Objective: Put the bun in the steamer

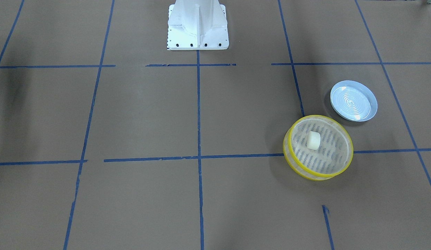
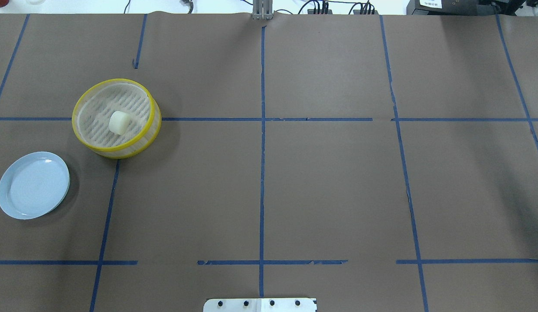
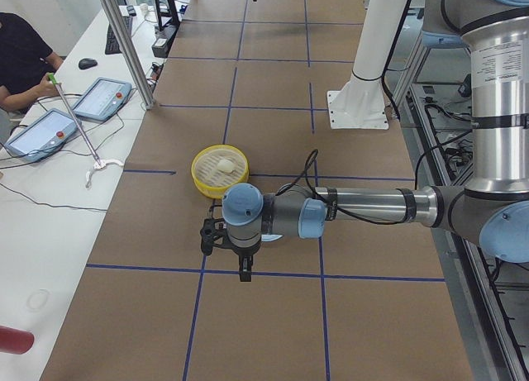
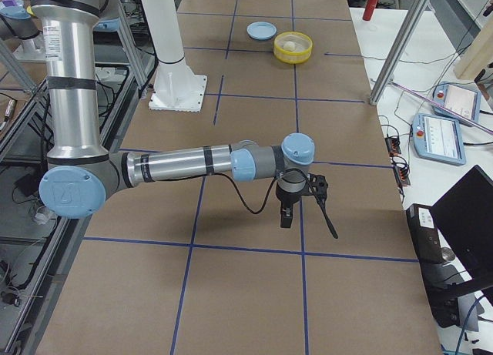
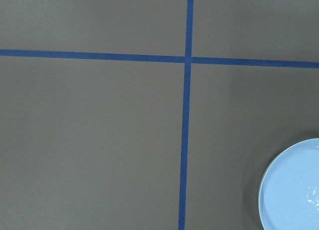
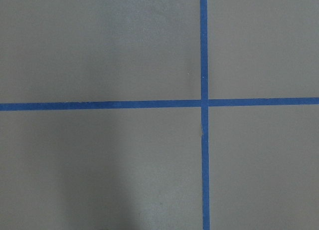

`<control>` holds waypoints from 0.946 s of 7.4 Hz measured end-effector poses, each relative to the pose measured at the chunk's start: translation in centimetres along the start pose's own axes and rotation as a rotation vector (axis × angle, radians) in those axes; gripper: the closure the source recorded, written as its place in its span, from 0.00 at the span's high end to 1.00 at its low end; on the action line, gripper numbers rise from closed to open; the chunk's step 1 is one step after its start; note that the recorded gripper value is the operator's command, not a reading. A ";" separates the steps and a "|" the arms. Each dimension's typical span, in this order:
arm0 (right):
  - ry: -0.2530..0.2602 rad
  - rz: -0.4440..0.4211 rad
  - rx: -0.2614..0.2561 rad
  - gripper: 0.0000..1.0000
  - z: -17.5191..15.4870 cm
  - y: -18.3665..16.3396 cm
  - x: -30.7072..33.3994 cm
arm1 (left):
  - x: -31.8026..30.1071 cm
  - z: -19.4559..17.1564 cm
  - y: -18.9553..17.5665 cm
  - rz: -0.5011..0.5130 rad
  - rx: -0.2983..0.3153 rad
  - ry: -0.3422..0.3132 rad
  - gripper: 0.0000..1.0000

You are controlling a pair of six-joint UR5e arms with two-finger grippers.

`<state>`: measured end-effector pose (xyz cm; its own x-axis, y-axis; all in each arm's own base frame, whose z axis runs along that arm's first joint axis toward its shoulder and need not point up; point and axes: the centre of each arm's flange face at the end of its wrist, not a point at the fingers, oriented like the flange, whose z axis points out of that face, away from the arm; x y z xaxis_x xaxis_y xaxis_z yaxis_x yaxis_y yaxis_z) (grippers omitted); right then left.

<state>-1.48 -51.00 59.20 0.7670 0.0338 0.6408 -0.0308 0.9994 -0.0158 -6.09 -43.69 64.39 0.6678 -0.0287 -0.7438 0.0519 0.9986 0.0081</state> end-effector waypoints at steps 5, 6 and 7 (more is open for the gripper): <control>0.000 0.000 0.000 1.00 0.0 0.0 0.0 | 0.2 -0.2 -0.2 0.016 0.007 -0.004 1.00; 0.000 0.000 0.000 1.00 0.0 0.0 0.0 | 0.2 -0.3 -0.3 0.018 0.009 -0.007 1.00; 0.000 0.000 0.000 1.00 0.0 0.0 0.0 | 0.2 -0.3 -0.4 0.019 0.009 -0.007 1.00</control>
<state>-1.48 -51.00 59.20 0.7670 0.0338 0.6408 -0.0308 0.9994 -0.0159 -6.15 -44.10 64.02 0.6741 -0.0103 -0.7385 0.0460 0.9985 0.0280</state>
